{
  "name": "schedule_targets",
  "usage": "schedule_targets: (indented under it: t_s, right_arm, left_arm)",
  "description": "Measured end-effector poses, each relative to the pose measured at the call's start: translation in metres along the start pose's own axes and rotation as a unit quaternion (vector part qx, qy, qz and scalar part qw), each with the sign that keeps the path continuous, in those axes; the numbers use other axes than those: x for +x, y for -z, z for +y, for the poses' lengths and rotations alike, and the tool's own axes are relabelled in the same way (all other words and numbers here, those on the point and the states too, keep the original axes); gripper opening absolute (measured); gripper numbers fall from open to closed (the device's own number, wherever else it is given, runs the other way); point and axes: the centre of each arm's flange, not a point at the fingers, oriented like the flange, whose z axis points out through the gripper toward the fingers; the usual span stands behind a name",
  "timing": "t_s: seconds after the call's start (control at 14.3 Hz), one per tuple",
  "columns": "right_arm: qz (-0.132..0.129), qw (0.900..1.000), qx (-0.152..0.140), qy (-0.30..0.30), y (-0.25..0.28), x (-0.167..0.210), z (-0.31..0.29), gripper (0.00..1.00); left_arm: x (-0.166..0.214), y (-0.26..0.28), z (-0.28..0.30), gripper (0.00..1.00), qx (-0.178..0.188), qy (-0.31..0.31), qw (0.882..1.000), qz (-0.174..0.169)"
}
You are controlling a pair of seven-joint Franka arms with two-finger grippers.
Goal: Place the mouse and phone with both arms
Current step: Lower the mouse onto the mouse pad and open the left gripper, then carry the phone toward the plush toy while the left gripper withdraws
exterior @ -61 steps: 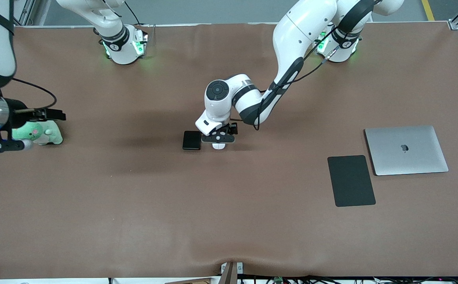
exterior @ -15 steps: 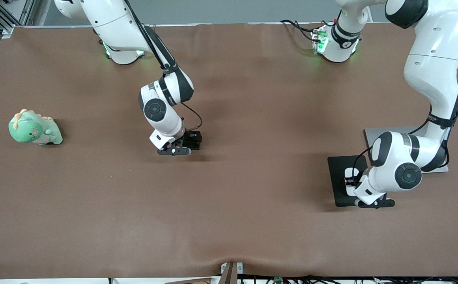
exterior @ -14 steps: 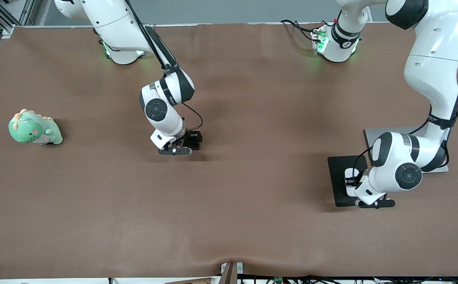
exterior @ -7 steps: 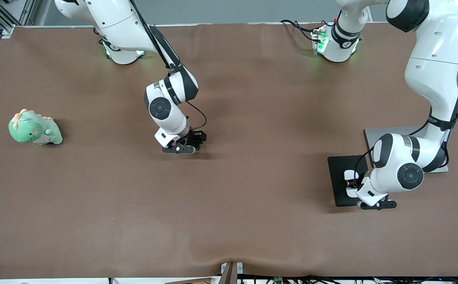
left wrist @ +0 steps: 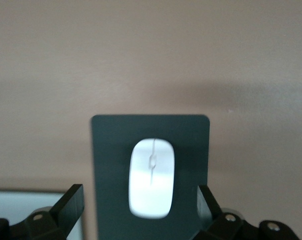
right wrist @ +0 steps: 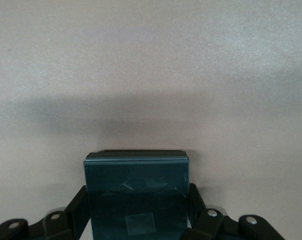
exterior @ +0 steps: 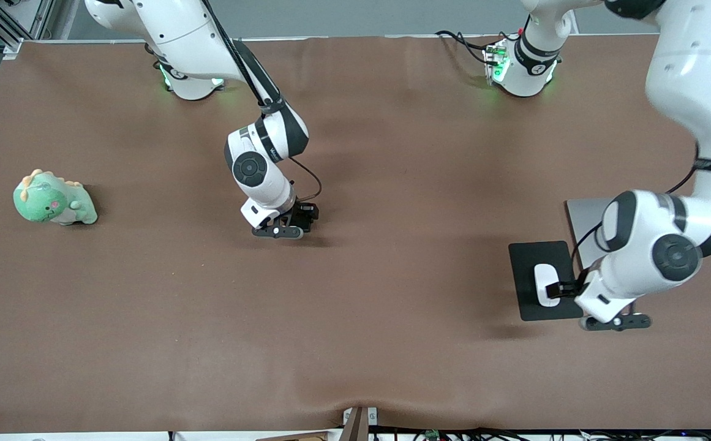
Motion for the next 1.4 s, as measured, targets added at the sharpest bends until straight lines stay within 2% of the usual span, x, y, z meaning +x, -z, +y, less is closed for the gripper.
schedule_targets:
  t_s: [0.21, 0.35, 0.56, 0.98, 1.4]
  right_arm:
    - [-0.028, 0.999, -0.014, -0.017, 0.009, 0.008, 0.016, 0.8]
    - [-0.051, 0.998, -0.023, -0.032, 0.026, 0.019, 0.037, 0.8]
    - [-0.068, 0.996, -0.029, -0.04, 0.056, 0.033, 0.066, 0.8]
    - [-0.081, 0.995, -0.049, -0.022, 0.056, 0.04, 0.145, 0.8]
    - [-0.085, 0.995, -0.055, 0.026, 0.068, 0.052, 0.248, 0.8]
  left_arm:
    - [-0.024, 0.062, -0.008, 1.0, 0.03, 0.004, 0.999, -0.037]
    - [-0.039, 0.09, 0.008, 1.0, 0.036, -0.006, 0.998, -0.054]
    - [-0.051, 0.126, 0.03, 1.0, 0.029, -0.004, 0.999, -0.039]
    - [-0.033, 0.161, 0.001, 1.0, 0.018, 0.02, 1.0, 0.01]
    - [-0.039, 0.178, 0.001, 1.0, 0.008, 0.007, 1.0, 0.01]
